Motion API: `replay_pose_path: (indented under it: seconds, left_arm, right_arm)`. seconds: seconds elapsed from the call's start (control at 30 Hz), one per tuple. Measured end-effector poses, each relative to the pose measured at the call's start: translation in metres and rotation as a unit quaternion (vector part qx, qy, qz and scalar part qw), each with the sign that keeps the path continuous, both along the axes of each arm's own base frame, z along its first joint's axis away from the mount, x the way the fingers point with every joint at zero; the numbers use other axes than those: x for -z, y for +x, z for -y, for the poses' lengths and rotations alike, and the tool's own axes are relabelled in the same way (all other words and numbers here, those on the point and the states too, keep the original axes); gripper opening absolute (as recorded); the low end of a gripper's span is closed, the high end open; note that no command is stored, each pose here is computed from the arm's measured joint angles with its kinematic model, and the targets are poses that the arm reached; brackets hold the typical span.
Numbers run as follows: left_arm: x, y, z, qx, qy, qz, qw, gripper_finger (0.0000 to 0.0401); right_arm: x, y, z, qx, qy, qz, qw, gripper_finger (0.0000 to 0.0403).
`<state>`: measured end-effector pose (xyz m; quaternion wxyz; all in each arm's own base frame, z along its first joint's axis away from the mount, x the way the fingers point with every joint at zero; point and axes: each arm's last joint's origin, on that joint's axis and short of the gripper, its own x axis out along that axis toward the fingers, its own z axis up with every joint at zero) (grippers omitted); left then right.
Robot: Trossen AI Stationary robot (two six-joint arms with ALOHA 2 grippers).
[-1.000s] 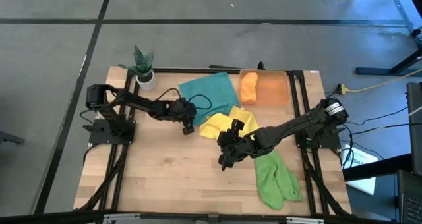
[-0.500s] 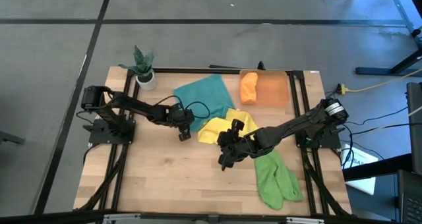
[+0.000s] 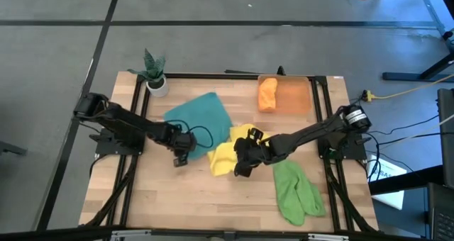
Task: Roll microfiber towels into tight, uniform cylinder then place into a basket
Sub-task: Roll the blue microfiber towel
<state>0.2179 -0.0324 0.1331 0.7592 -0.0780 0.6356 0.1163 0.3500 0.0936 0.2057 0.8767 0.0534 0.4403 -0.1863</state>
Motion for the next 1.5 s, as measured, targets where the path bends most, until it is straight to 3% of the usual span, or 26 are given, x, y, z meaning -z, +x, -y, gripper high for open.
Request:
replay_pose_path:
  seconds: [0.37, 0.7, 0.9, 1.27, 1.5]
  left_arm:
    - [0.001, -0.016, 0.033, 0.075, -0.016, -0.048, 0.996, 0.0047]
    - [0.000, -0.024, 0.058, 0.135, -0.054, -0.052, 0.988, 0.0047]
    - [-0.001, -0.020, 0.070, 0.159, -0.071, -0.011, 0.985, 0.0047]
    - [-0.006, -0.025, 0.081, 0.188, -0.082, 0.013, 0.979, 0.0047]
    - [-0.031, -0.032, 0.078, 0.185, -0.092, 0.072, 0.976, 0.0047]
  right_arm:
    - [0.046, -0.003, 0.034, -0.027, 0.021, 0.034, 0.999, 0.0126]
    - [0.075, -0.023, 0.058, 0.013, 0.035, -0.007, 0.999, 0.0126]
    - [0.081, -0.027, 0.071, 0.043, 0.030, -0.016, 0.999, 0.0126]
    - [0.066, -0.015, 0.079, 0.057, 0.022, 0.002, 0.998, 0.0127]
    - [0.032, 0.008, 0.071, 0.000, -0.013, 0.019, 1.000, 0.0127]
